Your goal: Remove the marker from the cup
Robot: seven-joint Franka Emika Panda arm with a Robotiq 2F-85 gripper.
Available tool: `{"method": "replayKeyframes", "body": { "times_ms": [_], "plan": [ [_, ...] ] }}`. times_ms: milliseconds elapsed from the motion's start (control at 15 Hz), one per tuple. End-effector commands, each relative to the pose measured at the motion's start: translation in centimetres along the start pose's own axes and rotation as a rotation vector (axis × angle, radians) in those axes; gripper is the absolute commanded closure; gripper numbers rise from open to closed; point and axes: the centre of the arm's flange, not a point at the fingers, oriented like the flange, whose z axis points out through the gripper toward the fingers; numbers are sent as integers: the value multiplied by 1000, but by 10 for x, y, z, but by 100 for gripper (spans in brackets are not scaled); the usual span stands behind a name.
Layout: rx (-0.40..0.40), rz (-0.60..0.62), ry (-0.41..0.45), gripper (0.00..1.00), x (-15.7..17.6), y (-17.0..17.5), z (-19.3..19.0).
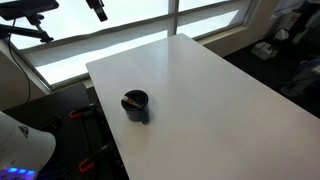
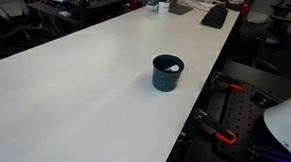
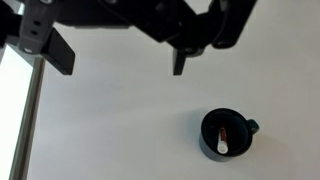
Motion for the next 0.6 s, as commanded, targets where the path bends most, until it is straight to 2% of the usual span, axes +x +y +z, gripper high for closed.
{"method": "replayKeyframes", "body": {
  "times_ms": [0, 267, 533],
  "plan": [
    [0, 0, 0, 0, 0, 0, 0],
    [10, 2, -5, 0, 3, -2, 2],
    [-17, 83, -26, 0, 27, 12, 23]
  ]
}}
